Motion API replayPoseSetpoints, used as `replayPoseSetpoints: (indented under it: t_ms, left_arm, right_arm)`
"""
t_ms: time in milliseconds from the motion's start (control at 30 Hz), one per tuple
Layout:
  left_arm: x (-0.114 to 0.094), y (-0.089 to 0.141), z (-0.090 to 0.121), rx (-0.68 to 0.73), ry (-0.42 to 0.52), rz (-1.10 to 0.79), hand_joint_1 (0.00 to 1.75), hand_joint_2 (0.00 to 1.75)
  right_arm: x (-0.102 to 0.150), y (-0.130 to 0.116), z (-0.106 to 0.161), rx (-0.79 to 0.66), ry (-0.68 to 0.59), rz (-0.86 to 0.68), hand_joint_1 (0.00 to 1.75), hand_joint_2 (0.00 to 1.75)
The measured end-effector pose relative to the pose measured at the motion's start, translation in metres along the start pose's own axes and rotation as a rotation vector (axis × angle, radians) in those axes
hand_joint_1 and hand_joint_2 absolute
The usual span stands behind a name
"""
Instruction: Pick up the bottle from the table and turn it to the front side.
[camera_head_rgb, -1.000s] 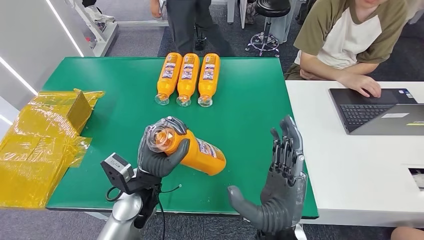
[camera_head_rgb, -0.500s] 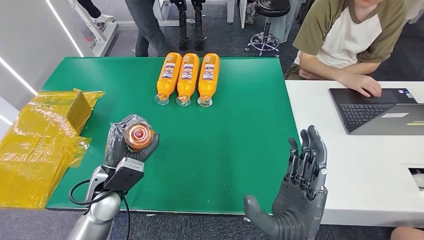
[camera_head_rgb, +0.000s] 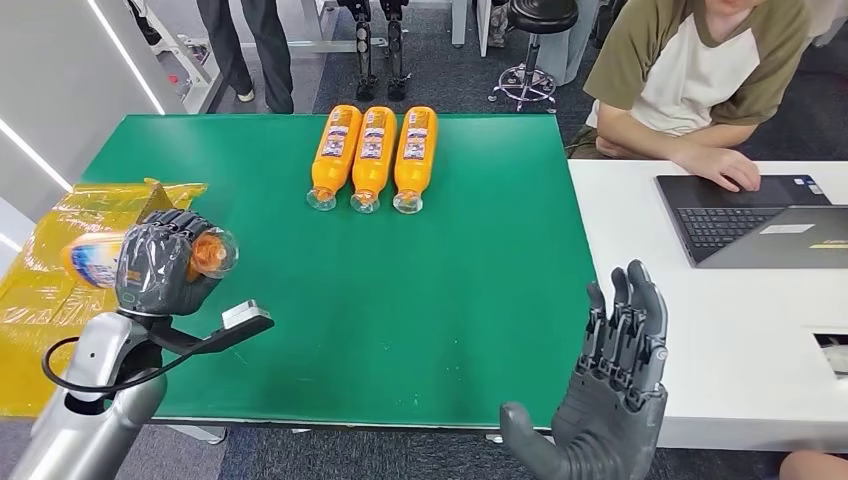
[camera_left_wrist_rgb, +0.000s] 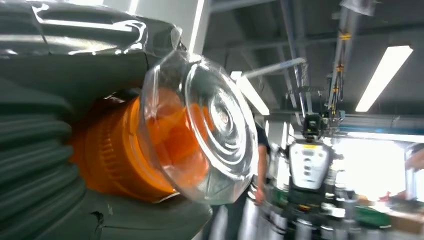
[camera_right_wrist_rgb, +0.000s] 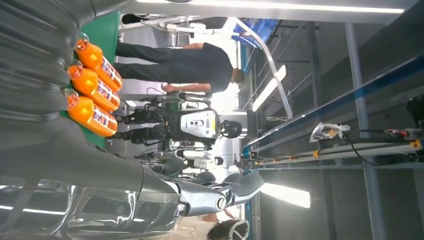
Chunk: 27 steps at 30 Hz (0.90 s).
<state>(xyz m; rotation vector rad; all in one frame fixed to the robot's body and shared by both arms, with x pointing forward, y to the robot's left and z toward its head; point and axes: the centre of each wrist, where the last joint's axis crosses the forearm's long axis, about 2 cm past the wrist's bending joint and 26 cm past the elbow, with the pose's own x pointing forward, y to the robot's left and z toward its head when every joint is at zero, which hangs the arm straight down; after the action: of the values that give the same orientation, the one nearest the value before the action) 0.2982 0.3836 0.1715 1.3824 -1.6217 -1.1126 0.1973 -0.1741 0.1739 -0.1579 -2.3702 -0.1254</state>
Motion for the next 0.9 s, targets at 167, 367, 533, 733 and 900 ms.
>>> replayPoseSetpoints:
  t_ms: [167, 367, 533, 733, 900]
  left_arm:
    - [-0.051, 0.018, -0.007, -0.131, -0.002, -0.162, 1.75, 1.75]
    - [-0.098, 0.029, -0.001, -0.350, 0.002, -0.276, 1.75, 1.75]
    - [-0.125, 0.031, 0.004, -0.497, 0.014, -0.314, 1.75, 1.75]
    - [-0.148, 0.014, 0.002, -0.693, 0.009, -0.320, 1.75, 1.75]
    - [-0.160, -0.009, -0.014, -0.877, -0.012, -0.269, 1.75, 1.75]
  right_arm:
    - [0.000, -0.001, 0.003, -0.008, 0.002, -0.008, 0.00, 1.75]
    - [0.000, -0.002, 0.006, 0.019, 0.012, -0.034, 0.00, 1.75]
    - [0.000, -0.002, 0.009, 0.039, 0.016, -0.052, 0.00, 1.75]
    - [-0.001, -0.001, 0.010, 0.064, 0.024, -0.072, 0.00, 1.75]
    - [-0.002, 0.001, 0.008, 0.076, 0.031, -0.082, 0.00, 1.75]
